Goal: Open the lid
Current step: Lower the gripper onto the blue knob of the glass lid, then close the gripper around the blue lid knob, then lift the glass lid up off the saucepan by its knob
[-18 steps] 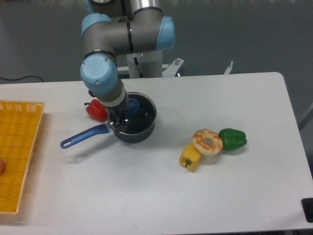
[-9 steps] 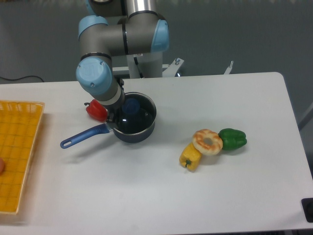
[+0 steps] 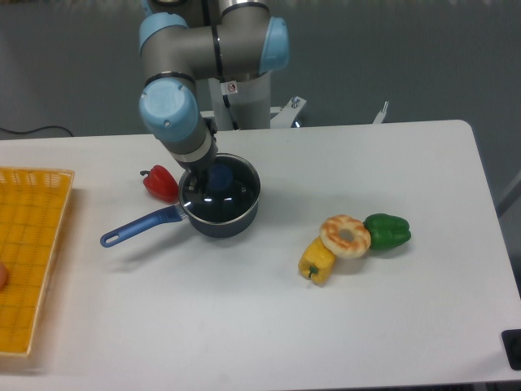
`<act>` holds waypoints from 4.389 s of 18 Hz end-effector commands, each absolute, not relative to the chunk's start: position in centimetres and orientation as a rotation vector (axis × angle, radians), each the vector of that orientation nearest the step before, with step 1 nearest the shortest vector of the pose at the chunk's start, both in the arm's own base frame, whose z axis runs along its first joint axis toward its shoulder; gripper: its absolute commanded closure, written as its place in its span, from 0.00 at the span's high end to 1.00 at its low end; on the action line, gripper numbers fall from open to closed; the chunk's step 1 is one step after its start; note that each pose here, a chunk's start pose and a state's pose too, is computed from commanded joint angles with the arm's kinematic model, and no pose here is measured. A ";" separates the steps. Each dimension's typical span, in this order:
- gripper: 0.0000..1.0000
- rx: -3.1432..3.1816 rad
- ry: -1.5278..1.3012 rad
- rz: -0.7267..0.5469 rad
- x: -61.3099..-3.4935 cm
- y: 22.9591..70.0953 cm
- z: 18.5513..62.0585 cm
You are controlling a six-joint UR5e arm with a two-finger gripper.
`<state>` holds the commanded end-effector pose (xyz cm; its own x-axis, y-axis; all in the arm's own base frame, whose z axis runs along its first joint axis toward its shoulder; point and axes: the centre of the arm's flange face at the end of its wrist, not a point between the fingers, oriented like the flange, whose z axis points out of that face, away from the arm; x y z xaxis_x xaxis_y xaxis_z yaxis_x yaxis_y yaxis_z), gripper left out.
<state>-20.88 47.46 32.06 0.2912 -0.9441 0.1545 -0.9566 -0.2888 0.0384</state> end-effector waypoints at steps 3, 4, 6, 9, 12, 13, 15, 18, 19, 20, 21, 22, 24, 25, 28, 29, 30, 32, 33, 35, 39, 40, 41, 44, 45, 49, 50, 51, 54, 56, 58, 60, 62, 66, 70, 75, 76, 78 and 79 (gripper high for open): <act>1.00 2.421 -1.800 0.136 -20.7 47.2 31.7; 1.00 2.426 -1.803 0.114 -20.6 47.0 31.4; 1.00 2.430 -1.807 0.087 -20.3 46.7 30.7; 1.00 2.424 -1.803 0.091 -20.1 46.4 30.4; 1.00 2.426 -1.804 0.090 -19.9 46.0 30.5; 1.00 2.427 -1.800 0.089 -20.0 45.9 30.5; 1.00 2.422 -1.802 0.095 -19.7 45.8 30.2; 1.00 2.424 -1.796 0.104 -19.8 45.6 29.9; 0.99 2.423 -1.793 0.108 -19.8 45.5 29.9; 0.96 2.422 -1.790 0.113 -19.7 45.4 29.7; 0.95 2.422 -1.787 0.118 -19.6 45.3 29.5; 0.93 2.424 -1.783 0.117 -19.7 45.2 29.5; 0.93 2.426 -1.779 0.119 -19.8 45.2 29.5; 0.91 2.429 -1.775 0.119 -19.7 45.2 29.5; 0.87 2.433 -1.770 0.116 -19.8 45.2 29.5; 0.87 2.436 -1.768 0.112 -19.8 45.2 29.7; 0.85 2.442 -1.761 0.107 -19.8 45.1 29.9; 0.82 2.455 -1.744 0.102 -20.0 45.0 30.0; 0.81 2.458 -1.741 0.100 -20.0 45.0 30.1; 0.78 2.463 -1.735 0.095 -20.1 45.1 30.3; 0.78 2.474 -1.721 0.095 -20.2 45.1 30.3; 0.78 2.490 -1.698 0.093 -20.2 45.1 30.3; 0.78 2.498 -1.684 0.092 -20.2 45.1 30.3; 0.78 2.495 -1.685 0.095 -19.9 45.1 30.2; 0.78 2.496 -1.683 0.097 -19.9 45.1 30.0; 0.78 2.520 -1.638 0.098 -19.9 45.4 29.6; 0.78 2.516 -1.639 0.107 -19.9 45.5 29.2; 0.78 2.515 -1.641 0.106 -19.8 45.6 29.2; 0.74 2.513 -1.640 0.107 -19.8 45.6 29.2; 0.70 2.514 -1.641 0.103 -19.9 45.8 29.3; 0.63 2.513 -1.640 0.097 -20.0 45.8 29.5; 0.59 2.516 -1.638 0.091 -20.1 46.0 29.7; 0.51 2.518 -1.632 0.087 -20.3 46.3 29.8; 0.44 2.542 -1.590 0.087 -20.3 46.5 29.7; 0.44 2.544 -1.587 0.095 -20.8 47.0 31.2; 0.44 2.571 -1.544 0.092 -21.1 47.5 32.2; 0.44 2.575 -1.540 0.087 -21.2 47.7 32.3; 0.44 2.585 -1.532 0.077 -21.3 47.9 32.6; 0.44 2.605 -1.513 0.070 -21.4 48.0 32.9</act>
